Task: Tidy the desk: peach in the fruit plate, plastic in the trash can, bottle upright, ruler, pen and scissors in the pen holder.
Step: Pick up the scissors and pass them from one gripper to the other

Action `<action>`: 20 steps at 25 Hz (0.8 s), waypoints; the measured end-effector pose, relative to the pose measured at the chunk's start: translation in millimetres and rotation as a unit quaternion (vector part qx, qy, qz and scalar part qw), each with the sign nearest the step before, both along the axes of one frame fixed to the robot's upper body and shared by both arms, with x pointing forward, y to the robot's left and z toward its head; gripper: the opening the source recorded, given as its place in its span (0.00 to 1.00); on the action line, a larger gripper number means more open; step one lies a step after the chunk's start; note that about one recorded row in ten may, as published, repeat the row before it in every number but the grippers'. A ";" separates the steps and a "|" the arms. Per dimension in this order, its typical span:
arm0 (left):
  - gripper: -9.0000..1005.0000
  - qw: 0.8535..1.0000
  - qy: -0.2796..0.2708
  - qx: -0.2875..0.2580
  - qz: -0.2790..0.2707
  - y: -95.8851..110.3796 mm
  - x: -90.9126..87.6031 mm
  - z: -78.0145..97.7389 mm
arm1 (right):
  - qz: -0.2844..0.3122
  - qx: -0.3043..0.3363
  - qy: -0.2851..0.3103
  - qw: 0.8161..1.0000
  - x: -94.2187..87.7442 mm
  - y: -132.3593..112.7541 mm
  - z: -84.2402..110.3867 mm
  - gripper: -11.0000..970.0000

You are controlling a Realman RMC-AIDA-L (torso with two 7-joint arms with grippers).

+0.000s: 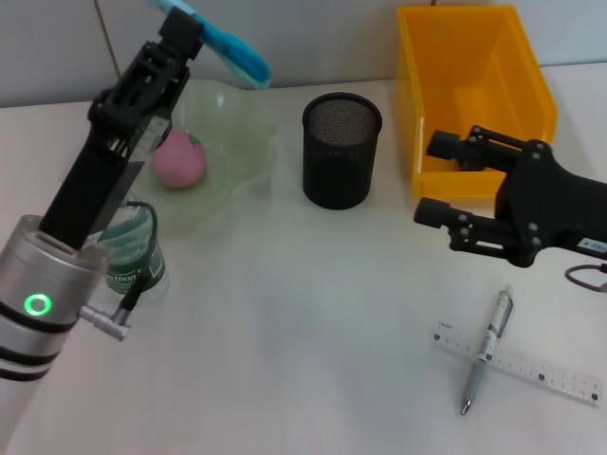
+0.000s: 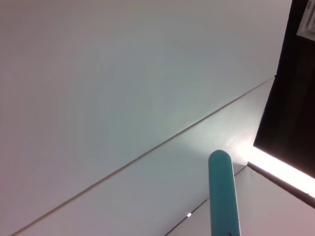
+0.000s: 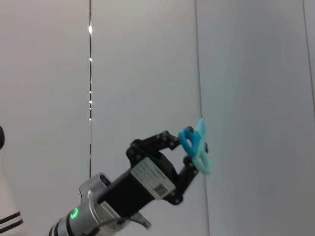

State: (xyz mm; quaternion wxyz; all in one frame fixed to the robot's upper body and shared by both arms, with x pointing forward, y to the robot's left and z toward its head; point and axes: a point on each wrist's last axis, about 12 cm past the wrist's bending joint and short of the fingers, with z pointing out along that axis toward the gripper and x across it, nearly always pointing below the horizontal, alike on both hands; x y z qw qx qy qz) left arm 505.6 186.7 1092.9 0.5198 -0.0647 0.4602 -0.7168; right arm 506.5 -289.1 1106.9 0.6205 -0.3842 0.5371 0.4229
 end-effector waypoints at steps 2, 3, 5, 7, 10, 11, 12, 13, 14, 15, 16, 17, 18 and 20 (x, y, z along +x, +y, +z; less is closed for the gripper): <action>0.25 1.000 -0.003 0.009 0.012 -7.0 0.6 -0.5 | 0.000 0.003 -0.005 1.000 0.5 2.4 -0.8 0.76; 0.25 1.000 -0.004 0.012 0.016 -9.8 1.0 -0.5 | 0.000 0.006 -0.010 1.000 1.1 5.1 -1.7 0.76; 0.25 1.000 -0.004 0.014 0.018 -11.7 1.3 -0.5 | -0.003 0.017 -0.026 1.000 2.5 11.9 -3.6 0.76; 0.25 0.999 -0.001 0.015 0.029 -17.7 3.4 -0.1 | -0.006 0.022 -0.033 0.999 2.8 13.8 -4.2 0.76; 0.26 0.999 0.002 0.013 0.037 -19.5 2.8 -0.5 | -0.026 0.043 -0.064 0.997 3.2 24.8 -9.2 0.76; 0.26 0.999 0.005 0.008 0.049 -20.5 1.7 -0.7 | -0.026 0.043 -0.064 0.997 3.2 24.8 -9.2 0.76; 0.26 0.998 0.008 0.001 0.055 -21.0 0.8 -0.8 | -0.033 0.047 -0.069 0.996 3.8 27.0 -10.2 0.76; 0.26 0.998 0.009 -0.001 0.057 -21.2 0.4 -0.8 | -0.041 0.052 -0.076 0.995 4.4 30.0 -11.6 0.76; 0.26 0.998 0.011 -0.006 0.060 -21.3 -0.1 -0.6 | -0.046 0.053 -0.082 0.994 4.8 32.3 -12.6 0.76; 0.26 0.998 0.012 -0.010 0.062 -21.6 -0.6 -0.3 | -0.054 0.055 -0.098 0.992 4.8 38.7 -15.2 0.76; 0.26 0.998 0.012 -0.012 0.062 -22.0 -0.7 0.1 | -0.054 0.055 -0.098 0.992 4.8 38.7 -15.2 0.76; 0.26 0.998 0.012 -0.017 0.062 -22.8 -1.0 0.9 | -0.058 0.057 -0.105 0.991 4.8 42.3 -16.3 0.76; 0.26 0.998 0.012 -0.019 0.062 -23.6 -1.2 1.3 | -0.060 0.058 -0.110 0.990 4.9 44.6 -16.7 0.76; 0.26 0.998 0.014 -0.024 0.061 -25.4 -1.9 2.0 | -0.069 0.066 -0.130 0.987 6.1 52.3 -16.6 0.76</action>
